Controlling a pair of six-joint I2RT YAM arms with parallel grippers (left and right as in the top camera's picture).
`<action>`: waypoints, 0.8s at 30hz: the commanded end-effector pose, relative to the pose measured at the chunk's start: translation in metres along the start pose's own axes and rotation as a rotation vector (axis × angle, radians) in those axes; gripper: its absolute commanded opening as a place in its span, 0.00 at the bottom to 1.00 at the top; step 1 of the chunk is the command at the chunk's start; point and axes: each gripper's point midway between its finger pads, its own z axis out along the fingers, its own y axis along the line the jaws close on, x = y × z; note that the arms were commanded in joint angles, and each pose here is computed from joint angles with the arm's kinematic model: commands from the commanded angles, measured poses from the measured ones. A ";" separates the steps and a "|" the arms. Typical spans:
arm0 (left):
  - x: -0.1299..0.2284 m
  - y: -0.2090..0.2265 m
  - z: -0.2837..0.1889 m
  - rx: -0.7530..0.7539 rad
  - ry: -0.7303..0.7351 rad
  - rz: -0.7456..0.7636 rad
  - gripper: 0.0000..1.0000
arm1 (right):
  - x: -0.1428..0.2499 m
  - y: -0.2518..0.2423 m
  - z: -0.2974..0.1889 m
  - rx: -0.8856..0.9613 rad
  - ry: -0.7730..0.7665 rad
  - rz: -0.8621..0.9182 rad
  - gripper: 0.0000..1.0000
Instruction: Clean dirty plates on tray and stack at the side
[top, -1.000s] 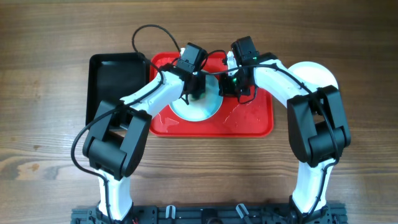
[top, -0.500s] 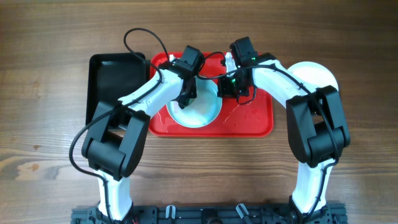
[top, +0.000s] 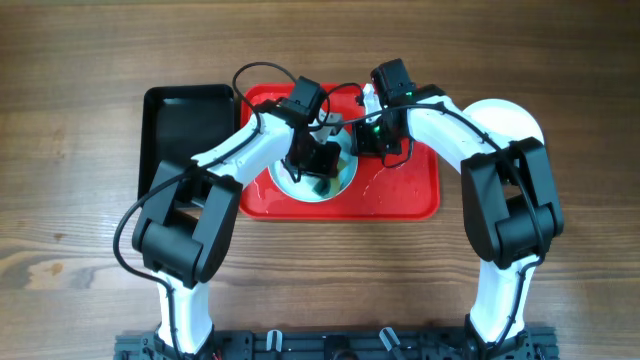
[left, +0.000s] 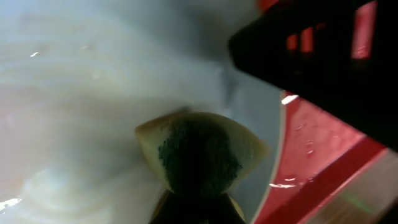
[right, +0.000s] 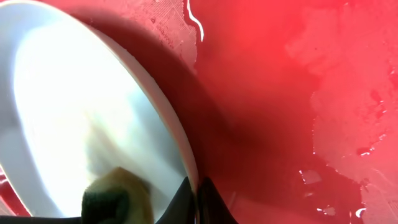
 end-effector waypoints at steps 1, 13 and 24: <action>-0.014 0.017 -0.003 0.021 -0.049 -0.135 0.04 | 0.006 -0.003 0.009 -0.002 0.024 0.021 0.04; -0.071 0.097 -0.041 -0.082 -0.325 -0.454 0.04 | 0.005 -0.003 0.009 -0.003 0.023 0.020 0.04; 0.013 0.093 -0.029 -0.143 0.008 -0.561 0.04 | 0.005 -0.003 0.009 -0.003 0.023 0.020 0.04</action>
